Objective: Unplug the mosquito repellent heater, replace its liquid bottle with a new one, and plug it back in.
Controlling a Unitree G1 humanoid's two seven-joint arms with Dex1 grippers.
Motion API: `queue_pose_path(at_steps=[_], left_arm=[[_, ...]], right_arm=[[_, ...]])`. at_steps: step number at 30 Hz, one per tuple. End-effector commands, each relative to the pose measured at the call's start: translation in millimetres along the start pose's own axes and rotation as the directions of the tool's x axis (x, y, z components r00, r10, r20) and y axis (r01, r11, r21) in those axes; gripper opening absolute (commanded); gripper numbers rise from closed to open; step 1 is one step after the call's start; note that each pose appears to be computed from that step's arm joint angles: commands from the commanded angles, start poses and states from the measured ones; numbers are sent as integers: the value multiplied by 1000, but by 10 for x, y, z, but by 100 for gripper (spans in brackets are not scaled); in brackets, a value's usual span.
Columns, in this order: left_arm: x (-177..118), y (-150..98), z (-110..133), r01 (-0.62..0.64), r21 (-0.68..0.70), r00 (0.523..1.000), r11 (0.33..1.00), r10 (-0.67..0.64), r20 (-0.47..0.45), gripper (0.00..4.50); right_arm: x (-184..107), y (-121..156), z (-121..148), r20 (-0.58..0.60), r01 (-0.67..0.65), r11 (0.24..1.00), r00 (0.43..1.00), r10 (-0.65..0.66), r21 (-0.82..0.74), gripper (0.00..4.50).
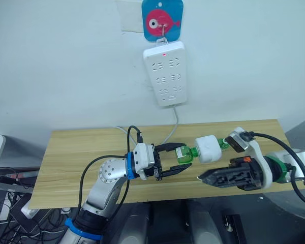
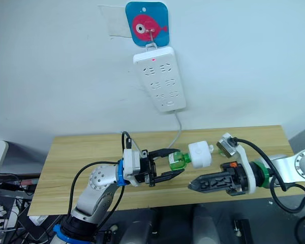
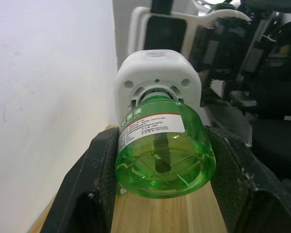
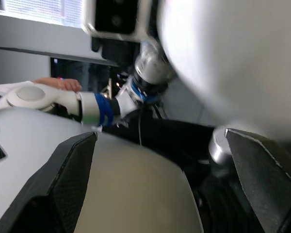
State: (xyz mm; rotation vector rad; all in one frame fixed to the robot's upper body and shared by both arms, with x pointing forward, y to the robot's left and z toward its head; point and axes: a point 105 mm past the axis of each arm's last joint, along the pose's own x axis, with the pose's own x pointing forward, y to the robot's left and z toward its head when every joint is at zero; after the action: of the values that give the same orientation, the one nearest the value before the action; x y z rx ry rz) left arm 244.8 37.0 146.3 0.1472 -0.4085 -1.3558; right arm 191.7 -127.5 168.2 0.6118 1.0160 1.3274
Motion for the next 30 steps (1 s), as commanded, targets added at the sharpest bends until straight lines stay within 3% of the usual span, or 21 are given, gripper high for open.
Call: queue_pose_path(at_steps=[1,3,5,10,15,30], left_arm=[[23,-12,139,2,44,999,999,-4,46,225],[23,-9,136,2,44,999,999,-4,45,225],[21,-8,133,3,43,999,999,-5,45,225],[19,6,125,5,42,999,999,-7,45,225],[27,6,127,13,41,999,999,-15,47,225],[17,-18,122,30,39,999,999,-32,43,225]], right_arm=[[-84,87,-22,-1,14,1000,1000,-14,-13,443],[-194,-14,17,38,104,995,994,-104,5,443],[-305,-95,56,74,168,986,983,-169,17,383],[-527,-305,203,156,307,952,940,-305,6,197],[-590,-374,427,232,336,942,918,-321,-26,19],[-552,-57,531,204,157,986,969,-143,-54,5]])
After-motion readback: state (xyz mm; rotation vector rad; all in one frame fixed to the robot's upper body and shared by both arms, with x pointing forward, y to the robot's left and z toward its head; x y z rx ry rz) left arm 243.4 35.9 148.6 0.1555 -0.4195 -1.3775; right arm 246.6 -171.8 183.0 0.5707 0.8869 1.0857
